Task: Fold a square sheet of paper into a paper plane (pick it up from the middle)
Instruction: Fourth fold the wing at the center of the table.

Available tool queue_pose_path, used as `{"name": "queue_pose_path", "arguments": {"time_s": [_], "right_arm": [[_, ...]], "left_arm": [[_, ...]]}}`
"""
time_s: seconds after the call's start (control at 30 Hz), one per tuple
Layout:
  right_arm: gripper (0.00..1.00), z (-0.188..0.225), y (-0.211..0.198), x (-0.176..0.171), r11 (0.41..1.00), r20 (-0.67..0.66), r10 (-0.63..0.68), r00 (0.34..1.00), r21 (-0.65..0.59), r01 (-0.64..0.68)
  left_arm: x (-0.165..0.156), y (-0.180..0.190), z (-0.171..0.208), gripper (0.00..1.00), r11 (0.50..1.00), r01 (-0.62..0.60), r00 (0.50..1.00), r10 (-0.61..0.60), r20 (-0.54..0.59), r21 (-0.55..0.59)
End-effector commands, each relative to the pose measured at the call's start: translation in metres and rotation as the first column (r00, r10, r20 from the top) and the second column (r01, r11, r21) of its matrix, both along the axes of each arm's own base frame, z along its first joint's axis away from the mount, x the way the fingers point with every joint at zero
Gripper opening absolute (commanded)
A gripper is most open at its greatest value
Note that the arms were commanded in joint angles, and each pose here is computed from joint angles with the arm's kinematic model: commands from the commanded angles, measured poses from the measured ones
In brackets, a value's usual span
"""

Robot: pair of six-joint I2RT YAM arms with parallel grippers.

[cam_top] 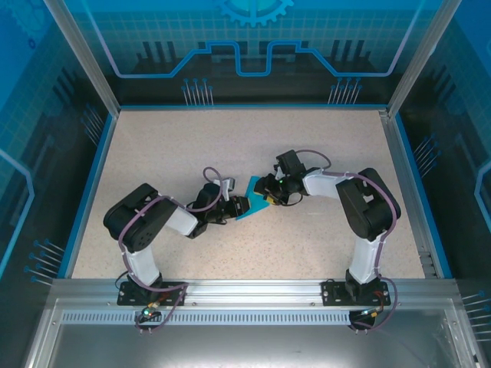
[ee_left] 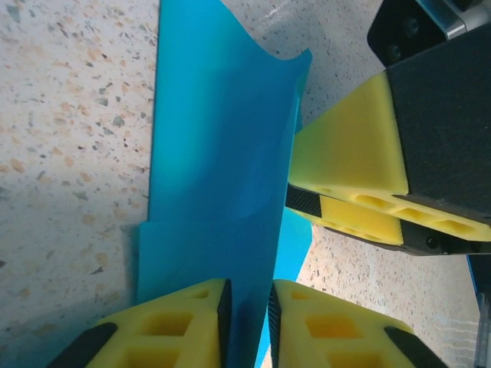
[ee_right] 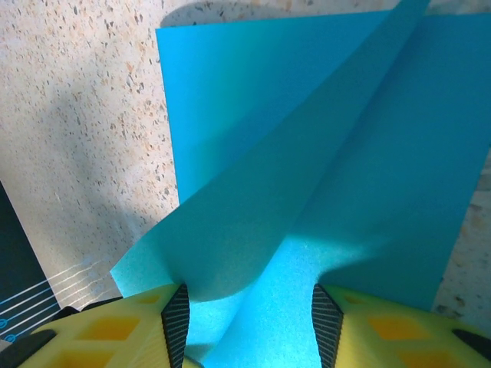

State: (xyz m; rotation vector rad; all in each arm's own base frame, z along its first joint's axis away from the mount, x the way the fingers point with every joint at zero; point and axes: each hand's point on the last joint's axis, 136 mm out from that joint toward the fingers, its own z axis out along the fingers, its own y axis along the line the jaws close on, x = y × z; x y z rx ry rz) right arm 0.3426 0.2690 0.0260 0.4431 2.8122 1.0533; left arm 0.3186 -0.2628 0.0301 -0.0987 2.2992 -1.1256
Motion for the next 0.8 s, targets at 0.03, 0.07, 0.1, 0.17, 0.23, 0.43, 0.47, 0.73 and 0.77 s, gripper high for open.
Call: {"name": "queue_pose_path", "arguments": {"time_s": [0.03, 0.07, 0.1, 0.17, 0.23, 0.43, 0.47, 0.73, 0.77], "right_arm": [[0.49, -0.0078, -0.0041, -0.0020, 1.000, -0.042, -0.001, 0.999, -0.010, 0.001], [0.49, -0.0078, -0.0042, -0.0021, 1.000, -0.041, 0.000, 0.999, -0.011, -0.001], [0.49, -0.0081, -0.0043, -0.0026, 1.000, -0.043, 0.001, 0.999, -0.011, -0.002], [0.49, -0.0078, -0.0040, -0.0023, 1.000, -0.041, 0.005, 0.999, -0.012, -0.006], [0.49, -0.0077, -0.0043, -0.0028, 1.000, -0.044, 0.007, 0.999, -0.015, -0.008], [0.50, -0.0070, -0.0031, -0.0025, 1.000, -0.041, 0.019, 0.999, -0.016, -0.020], [0.50, -0.0068, -0.0026, -0.0027, 1.000, -0.040, 0.023, 0.999, -0.017, -0.024], [0.50, -0.0136, -0.0058, -0.0059, 0.997, -0.068, 0.033, 0.997, -0.072, -0.038], [0.50, -0.0148, -0.0061, -0.0072, 0.996, -0.075, 0.035, 0.997, -0.079, -0.041]], "left_arm": [[-0.0009, 0.0009, -0.0019, 0.30, 1.000, 0.014, 0.998, -0.016, -0.066, -0.026], [-0.0002, -0.0003, -0.0018, 0.31, 0.999, 0.024, 0.997, -0.026, -0.074, -0.024], [0.0002, -0.0015, -0.0020, 0.31, 0.999, 0.033, 0.996, -0.035, -0.080, -0.022], [0.0018, -0.0039, -0.0017, 0.32, 0.999, 0.049, 0.995, -0.050, -0.084, -0.015], [0.0041, -0.0036, -0.0023, 0.32, 0.999, 0.046, 0.995, -0.046, -0.089, -0.005], [0.0072, -0.0035, -0.0099, 0.31, 0.999, 0.046, 0.991, -0.042, -0.131, 0.023], [0.0073, -0.0045, -0.0102, 0.30, 0.999, 0.049, 0.989, -0.046, -0.139, 0.021], [0.0060, -0.0058, -0.0090, 0.26, 0.998, 0.059, 0.983, -0.058, -0.175, 0.001], [0.0067, -0.0042, -0.0066, 0.28, 0.999, 0.054, 0.983, -0.054, -0.174, -0.002]]}}
